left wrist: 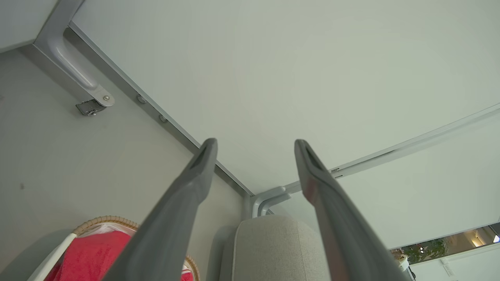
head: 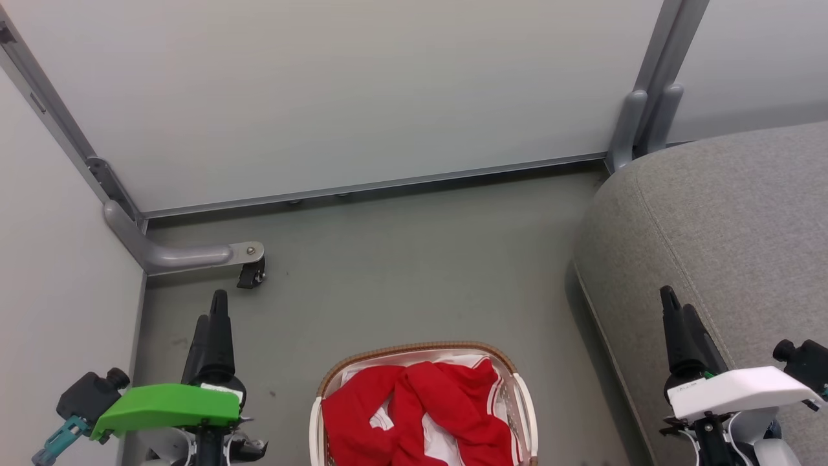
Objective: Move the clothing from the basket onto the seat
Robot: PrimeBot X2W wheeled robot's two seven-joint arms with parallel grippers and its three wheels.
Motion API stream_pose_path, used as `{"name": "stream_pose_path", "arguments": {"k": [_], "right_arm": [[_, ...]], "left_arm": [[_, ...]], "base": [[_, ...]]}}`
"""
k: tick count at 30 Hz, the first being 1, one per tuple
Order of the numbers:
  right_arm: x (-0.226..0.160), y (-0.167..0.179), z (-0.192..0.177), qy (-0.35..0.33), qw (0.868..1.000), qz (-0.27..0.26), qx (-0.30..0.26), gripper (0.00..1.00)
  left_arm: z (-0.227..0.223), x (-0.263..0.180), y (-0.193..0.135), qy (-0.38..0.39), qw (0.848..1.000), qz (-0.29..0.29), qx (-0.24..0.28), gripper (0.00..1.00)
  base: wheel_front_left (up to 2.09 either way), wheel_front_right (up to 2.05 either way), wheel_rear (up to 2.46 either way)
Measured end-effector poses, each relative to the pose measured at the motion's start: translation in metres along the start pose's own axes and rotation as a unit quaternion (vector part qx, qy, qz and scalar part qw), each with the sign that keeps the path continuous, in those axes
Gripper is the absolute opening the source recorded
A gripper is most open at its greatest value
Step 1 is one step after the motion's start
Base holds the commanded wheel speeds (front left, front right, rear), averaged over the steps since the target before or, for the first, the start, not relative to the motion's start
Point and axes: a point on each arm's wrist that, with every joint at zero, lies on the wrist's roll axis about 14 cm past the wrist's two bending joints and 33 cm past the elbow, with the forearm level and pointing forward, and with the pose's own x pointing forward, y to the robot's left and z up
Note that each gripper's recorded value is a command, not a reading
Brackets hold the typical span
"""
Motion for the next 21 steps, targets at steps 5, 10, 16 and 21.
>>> {"name": "stream_pose_path", "arguments": {"k": [5,10,16,21], "right_arm": [[0.000,0.003,-0.003,0.004,0.999,0.006,-0.047,1.00],[0.000,0.004,-0.004,0.004,0.996,0.012,-0.087,1.00],[-0.002,0.006,-0.013,0.015,0.991,0.019,-0.135,1.00],[-0.004,0.007,-0.016,0.017,0.986,0.025,-0.165,1.00]], "left_arm": [[-0.006,0.000,-0.006,0.007,0.998,-0.010,0.057,1.00],[-0.010,0.000,-0.007,0.009,0.995,-0.008,0.096,1.00],[-0.013,-0.001,-0.009,0.011,0.989,-0.014,0.146,1.00],[-0.015,-0.003,-0.008,0.010,0.983,-0.015,0.183,1.00]], "base": [[0.00,0.00,0.00],[0.00,0.00,0.00],[0.00,0.00,0.00],[0.00,0.00,0.00]]}}
